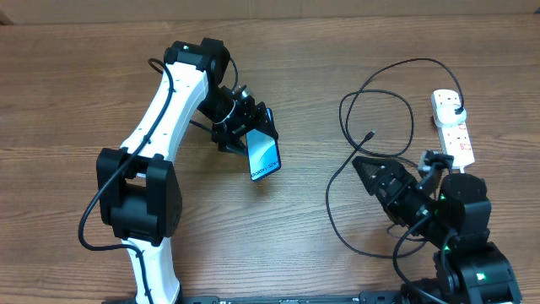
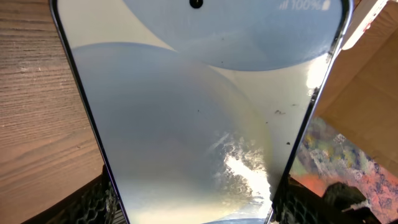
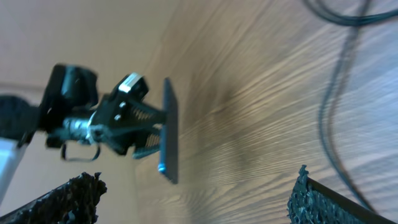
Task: Plug charger to phone and switch on socket
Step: 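Move the right gripper toward the phone held by the left gripper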
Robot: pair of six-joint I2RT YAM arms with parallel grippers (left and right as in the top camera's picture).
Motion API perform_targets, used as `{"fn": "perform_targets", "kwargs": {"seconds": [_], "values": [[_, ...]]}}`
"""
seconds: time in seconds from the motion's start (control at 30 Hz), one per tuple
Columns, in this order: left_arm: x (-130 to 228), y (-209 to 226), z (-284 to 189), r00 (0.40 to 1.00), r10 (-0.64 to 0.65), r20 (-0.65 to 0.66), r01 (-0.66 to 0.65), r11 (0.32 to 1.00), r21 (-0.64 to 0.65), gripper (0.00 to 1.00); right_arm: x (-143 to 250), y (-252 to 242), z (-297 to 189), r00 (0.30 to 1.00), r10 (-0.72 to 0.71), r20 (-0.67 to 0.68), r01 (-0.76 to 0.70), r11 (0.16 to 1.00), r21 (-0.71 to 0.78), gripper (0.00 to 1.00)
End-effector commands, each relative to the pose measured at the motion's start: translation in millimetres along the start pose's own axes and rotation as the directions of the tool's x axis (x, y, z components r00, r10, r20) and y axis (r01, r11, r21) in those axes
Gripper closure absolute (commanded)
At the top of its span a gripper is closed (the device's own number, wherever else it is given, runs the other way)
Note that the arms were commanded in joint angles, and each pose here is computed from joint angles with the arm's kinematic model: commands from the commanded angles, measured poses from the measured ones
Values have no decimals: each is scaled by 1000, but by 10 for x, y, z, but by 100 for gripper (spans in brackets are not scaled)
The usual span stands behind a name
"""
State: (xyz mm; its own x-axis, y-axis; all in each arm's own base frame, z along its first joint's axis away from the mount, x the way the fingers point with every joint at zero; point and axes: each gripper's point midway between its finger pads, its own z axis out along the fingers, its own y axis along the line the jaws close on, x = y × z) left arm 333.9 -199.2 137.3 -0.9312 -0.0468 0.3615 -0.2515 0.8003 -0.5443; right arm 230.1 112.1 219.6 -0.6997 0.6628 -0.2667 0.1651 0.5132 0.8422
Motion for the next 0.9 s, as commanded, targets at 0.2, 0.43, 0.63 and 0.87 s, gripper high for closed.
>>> {"fn": "perform_targets", "kwargs": {"seconds": [0.2,0.43,0.63,0.87], "values": [[-136,-161,-54,998,-29,50,26,998,59,42,-147,181,219,986,-155,61,156,988,-10,0],[-275,-208,-68,991,-86,98,78,994,79,42,83,313,538,972,-224,67,223,975,24,0],[-320,-249,-76,985,-137,107,126,987,104,42,321,234,783,973,-181,141,162,977,137,0],[-267,-361,-85,986,-156,63,144,976,165,42,538,220,1255,957,-242,159,216,962,166,1]]}}
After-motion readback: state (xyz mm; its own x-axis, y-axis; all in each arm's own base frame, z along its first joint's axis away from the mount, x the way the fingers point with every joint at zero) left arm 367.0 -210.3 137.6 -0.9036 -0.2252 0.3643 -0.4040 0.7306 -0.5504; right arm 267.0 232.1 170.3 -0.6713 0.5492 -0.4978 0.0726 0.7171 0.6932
